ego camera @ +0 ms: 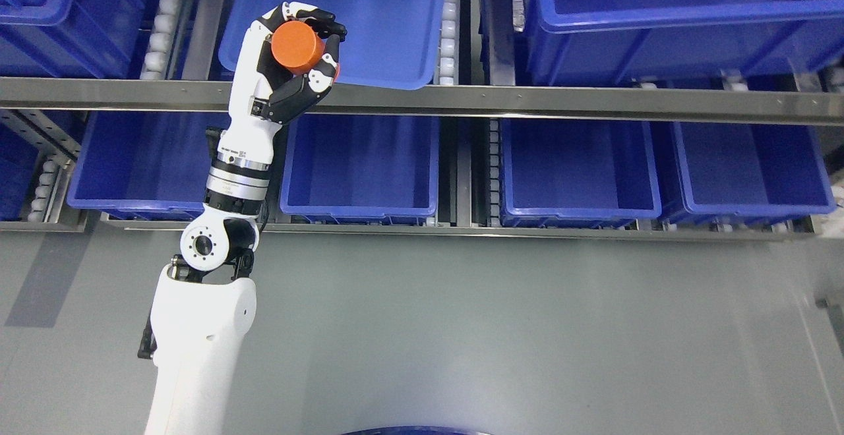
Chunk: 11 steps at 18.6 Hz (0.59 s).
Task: Grab orange capacitor from left shelf to right desk
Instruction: 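Hold the capacitor in the left hand while turning toward the steel table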
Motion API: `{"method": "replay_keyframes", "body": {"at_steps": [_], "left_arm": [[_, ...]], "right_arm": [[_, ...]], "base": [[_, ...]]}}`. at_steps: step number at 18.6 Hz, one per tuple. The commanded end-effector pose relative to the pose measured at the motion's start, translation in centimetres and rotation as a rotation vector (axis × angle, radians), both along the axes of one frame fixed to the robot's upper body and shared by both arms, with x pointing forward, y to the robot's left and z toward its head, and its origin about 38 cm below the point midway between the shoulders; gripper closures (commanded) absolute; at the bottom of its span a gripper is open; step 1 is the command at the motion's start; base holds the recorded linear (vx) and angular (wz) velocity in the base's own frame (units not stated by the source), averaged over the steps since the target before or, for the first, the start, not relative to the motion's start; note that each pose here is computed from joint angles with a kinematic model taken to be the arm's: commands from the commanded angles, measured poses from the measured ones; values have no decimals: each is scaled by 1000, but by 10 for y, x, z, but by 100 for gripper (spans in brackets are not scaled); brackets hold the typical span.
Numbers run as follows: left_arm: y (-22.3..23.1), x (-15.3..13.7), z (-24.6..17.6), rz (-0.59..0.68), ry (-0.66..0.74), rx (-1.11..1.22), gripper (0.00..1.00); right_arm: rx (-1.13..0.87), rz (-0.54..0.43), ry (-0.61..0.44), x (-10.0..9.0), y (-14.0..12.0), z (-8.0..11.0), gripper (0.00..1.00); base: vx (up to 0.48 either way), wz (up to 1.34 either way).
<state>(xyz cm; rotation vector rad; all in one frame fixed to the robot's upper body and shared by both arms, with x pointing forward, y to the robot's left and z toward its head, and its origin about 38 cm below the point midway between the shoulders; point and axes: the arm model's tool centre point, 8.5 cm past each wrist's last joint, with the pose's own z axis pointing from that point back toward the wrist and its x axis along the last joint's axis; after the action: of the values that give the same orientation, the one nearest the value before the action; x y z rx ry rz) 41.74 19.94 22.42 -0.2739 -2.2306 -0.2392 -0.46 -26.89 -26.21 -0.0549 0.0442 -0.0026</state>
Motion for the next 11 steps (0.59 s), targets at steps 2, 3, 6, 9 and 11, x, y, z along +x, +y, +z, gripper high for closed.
{"method": "replay_keyframes", "body": {"at_steps": [2, 3, 6, 9, 11], "left_arm": [[5, -10, 7, 1, -60, 8, 96], [4, -9, 10, 1, -67, 8, 96], [4, -8, 12, 0, -71, 6, 96], [0, -6, 19, -17, -87, -1, 96], [-6, -5, 21, -38, -90, -7, 96]], "right_arm": [[-18, -8, -33, 11, -11, 0, 0], [-18, -8, -33, 11, -11, 0, 0], [-18, -8, -33, 11, -11, 0, 0], [-18, -8, -33, 11, -11, 0, 0], [-18, -8, -33, 11, -11, 0, 0]], "base": [[-192, -512], [-176, -570], [-144, -781], [-93, -902], [-45, -917]]}}
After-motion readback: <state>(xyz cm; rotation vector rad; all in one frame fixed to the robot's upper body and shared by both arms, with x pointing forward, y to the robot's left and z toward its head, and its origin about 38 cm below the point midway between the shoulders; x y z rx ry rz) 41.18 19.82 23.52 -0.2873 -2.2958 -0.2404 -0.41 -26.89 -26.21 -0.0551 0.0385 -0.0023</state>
